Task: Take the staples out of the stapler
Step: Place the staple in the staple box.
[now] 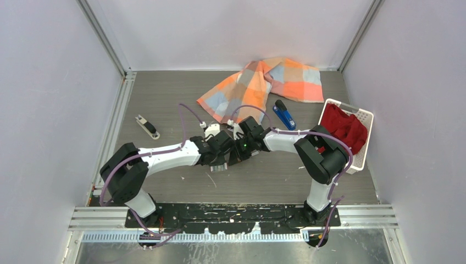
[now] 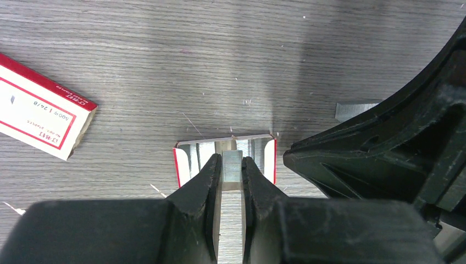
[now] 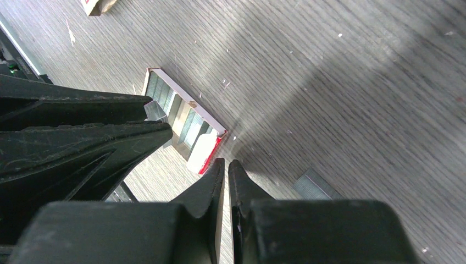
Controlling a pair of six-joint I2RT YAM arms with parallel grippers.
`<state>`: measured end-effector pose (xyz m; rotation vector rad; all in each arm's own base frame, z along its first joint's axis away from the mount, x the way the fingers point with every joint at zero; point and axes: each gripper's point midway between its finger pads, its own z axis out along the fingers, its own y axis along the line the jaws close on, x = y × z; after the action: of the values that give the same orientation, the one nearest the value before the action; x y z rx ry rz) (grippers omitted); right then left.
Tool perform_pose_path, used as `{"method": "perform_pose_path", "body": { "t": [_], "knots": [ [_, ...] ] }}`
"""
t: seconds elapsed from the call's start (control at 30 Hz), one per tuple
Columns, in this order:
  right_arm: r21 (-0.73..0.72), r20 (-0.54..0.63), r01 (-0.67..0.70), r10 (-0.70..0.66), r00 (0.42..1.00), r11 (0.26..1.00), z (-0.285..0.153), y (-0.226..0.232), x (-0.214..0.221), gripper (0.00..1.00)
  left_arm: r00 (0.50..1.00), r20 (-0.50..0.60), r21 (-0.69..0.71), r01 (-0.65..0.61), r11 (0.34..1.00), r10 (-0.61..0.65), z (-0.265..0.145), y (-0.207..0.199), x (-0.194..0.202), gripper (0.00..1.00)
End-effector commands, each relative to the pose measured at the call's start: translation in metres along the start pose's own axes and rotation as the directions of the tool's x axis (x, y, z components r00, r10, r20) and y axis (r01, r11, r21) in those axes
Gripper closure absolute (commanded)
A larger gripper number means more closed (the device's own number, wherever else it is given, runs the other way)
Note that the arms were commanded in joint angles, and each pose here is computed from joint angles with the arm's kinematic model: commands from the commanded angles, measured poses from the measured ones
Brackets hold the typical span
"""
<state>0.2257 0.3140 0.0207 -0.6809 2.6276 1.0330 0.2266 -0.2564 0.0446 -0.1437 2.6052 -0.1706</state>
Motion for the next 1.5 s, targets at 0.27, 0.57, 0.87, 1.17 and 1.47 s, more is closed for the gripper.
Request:
{"method": "perform_pose_path", "body": {
  "t": [0.27, 0.57, 0.87, 1.17, 1.47],
  "knots": [
    [-0.018, 0.057, 0.048, -0.047, 0.997, 0.999, -0.0056, 0.0105, -0.0226, 0.87, 0.999, 0.043, -0.007, 0.005, 1.0, -0.005, -0.0026, -0.0051, -0.0122, 0.96],
    [-0.018, 0.056, 0.047, -0.046, 0.997, 0.999, -0.0058, 0.0101, -0.0224, 0.87, 0.999, 0.037, -0.01, 0.003, 1.0, -0.003, -0.001, -0.0058, -0.0116, 0.96],
    [-0.019, 0.058, 0.048, -0.047, 0.997, 0.999, -0.0061, 0.0105, -0.0232, 0.87, 1.0, 0.029, -0.013, -0.002, 1.0, 0.002, 0.0015, -0.0063, -0.0095, 0.96],
    [-0.017, 0.058, 0.048, -0.047, 0.997, 0.999, -0.006, 0.01, -0.0228, 0.87, 1.0, 0.027, -0.016, -0.006, 1.0, 0.006, 0.002, -0.0062, -0.0088, 0.95],
    [-0.018, 0.058, 0.049, -0.048, 0.997, 0.999, -0.0061, 0.0109, -0.023, 0.87, 1.0, 0.017, -0.022, -0.012, 1.0, 0.013, 0.0033, -0.0057, -0.0072, 0.94]
  ]
}}
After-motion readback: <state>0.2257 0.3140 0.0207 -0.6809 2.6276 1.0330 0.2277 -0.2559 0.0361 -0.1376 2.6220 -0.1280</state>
